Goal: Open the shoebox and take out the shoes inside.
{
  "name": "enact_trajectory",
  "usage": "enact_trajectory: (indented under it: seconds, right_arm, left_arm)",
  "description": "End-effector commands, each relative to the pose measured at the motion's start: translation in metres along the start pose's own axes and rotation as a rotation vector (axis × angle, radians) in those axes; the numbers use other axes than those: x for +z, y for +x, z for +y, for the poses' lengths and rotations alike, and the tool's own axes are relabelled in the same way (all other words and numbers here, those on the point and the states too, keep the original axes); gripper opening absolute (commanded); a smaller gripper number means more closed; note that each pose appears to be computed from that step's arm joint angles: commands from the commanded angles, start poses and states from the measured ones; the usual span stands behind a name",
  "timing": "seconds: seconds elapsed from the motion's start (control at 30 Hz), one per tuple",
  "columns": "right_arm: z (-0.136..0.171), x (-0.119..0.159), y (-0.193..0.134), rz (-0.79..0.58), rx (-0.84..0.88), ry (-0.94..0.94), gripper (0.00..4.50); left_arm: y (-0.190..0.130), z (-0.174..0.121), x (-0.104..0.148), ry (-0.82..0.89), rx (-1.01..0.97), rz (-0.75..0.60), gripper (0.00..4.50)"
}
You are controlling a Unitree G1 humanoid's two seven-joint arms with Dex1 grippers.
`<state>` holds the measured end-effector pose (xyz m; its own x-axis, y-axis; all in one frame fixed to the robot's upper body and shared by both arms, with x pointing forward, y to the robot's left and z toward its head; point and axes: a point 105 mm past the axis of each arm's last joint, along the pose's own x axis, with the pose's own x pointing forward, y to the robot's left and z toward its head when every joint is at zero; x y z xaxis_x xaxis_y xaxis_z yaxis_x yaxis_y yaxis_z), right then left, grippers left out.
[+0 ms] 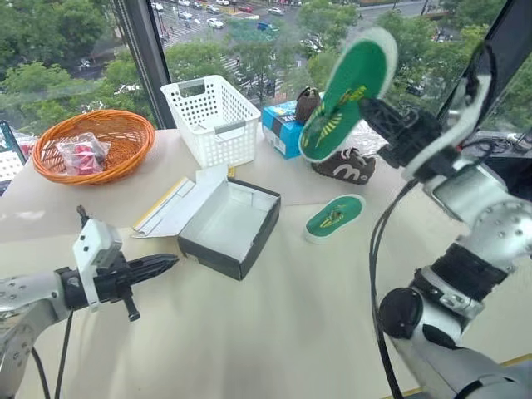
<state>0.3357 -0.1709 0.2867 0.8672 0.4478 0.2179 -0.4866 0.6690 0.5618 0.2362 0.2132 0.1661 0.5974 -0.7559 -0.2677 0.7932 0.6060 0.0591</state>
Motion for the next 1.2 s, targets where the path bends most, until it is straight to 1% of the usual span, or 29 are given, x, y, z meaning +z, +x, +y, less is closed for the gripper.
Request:
enact_trajectory:
  seconds: [0.03,0.1,0.17,0.27,0.33,0.47,0.5,0.57,0.63,0.77,0.87,1.03,1.2]
  right_arm:
    - [-0.007,-0.011,-0.024,-0.039,-0.093,0.079,0.97]
    - [-0.017,-0.023,-0.034,-0.051,-0.176,0.124,0.97]
    - [-0.026,-0.029,-0.046,-0.067,-0.244,0.145,0.97]
    - [-0.036,-0.035,-0.061,-0.107,-0.298,0.213,0.97]
    - [-0.049,-0.046,-0.077,-0.093,-0.345,0.273,0.97]
    - [-0.059,-0.052,-0.095,-0.071,-0.385,0.375,0.97]
    - [-0.062,-0.056,-0.099,-0.053,-0.397,0.402,0.97]
    - [-0.081,-0.068,-0.112,0.000,-0.460,0.457,0.97]
    - [-0.090,-0.074,-0.118,0.034,-0.491,0.478,0.97]
    - [-0.095,-0.078,-0.110,0.068,-0.468,0.510,0.97]
    - [-0.108,-0.088,-0.101,0.095,-0.491,0.540,0.97]
    - [-0.115,-0.101,-0.082,0.135,-0.457,0.573,0.97]
    - [-0.129,-0.117,-0.077,0.182,-0.495,0.543,0.97]
  left_arm:
    - [0.003,0.003,0.005,0.040,-0.025,-0.007,0.00]
    - [0.005,0.003,0.005,0.039,-0.039,-0.009,0.00]
    - [0.006,0.002,0.006,0.038,-0.051,-0.011,0.00]
    - [0.008,0.003,0.006,0.039,-0.062,-0.008,0.00]
    - [0.010,0.004,0.006,0.041,-0.070,-0.006,0.00]
    - [0.011,0.004,0.006,0.044,-0.074,-0.005,0.00]
    - [0.011,0.004,0.007,0.043,-0.075,-0.007,0.00]
    - [0.011,0.004,0.007,0.043,-0.073,-0.009,0.00]
    - [0.011,0.004,0.007,0.043,-0.071,-0.008,0.00]
    - [0.011,0.003,0.006,0.040,-0.069,-0.010,0.00]
    - [0.012,0.002,0.007,0.040,-0.065,-0.011,0.00]
    - [0.010,0.001,0.005,0.040,-0.055,-0.006,0.00]
    - [0.008,0.000,0.007,0.045,-0.042,-0.010,0.00]
